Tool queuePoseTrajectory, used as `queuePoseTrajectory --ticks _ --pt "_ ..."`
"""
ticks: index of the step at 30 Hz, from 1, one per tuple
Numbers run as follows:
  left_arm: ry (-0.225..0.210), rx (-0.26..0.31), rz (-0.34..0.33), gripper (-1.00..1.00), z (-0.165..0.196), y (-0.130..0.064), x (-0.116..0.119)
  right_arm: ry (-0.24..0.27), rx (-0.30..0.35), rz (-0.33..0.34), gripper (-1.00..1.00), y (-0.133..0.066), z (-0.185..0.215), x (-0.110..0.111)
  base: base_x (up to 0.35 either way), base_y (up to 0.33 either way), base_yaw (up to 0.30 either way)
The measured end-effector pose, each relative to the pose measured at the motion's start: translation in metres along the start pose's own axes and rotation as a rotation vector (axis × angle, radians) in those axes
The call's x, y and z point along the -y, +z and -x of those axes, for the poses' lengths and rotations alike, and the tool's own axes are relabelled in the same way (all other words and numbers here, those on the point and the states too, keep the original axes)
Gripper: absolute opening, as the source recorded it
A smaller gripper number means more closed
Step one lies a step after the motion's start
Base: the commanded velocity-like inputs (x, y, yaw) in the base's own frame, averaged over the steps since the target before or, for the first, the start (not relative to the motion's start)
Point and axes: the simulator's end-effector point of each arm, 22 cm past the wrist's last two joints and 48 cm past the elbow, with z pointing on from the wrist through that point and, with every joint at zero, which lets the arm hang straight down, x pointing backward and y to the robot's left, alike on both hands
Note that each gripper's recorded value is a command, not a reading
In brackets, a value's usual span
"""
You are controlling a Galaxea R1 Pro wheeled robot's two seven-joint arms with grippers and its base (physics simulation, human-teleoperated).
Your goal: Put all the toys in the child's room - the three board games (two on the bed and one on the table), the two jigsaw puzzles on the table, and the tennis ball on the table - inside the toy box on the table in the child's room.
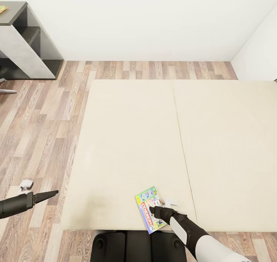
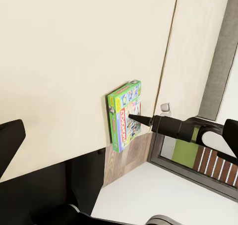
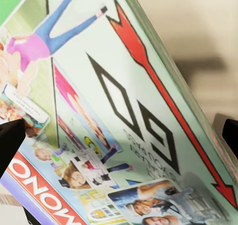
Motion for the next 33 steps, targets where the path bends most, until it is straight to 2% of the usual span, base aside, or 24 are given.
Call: queuePoseTrajectory --ticks 17,33 --pt "0.000 0.000 0.000 1.00 -0.0003 0.0000 0.0000 -0.001 0.001 -0.002 1.00 0.0000 0.0000 -0.0001 0.000 0.000 0.000" --pt "-0.001 0.000 0.000 1.00 0.0001 0.0001 -0.0002 -0.002 0.000 0.000 1.00 0.0002 -0.0006 -0.0009 0.000 0.056 0.000"
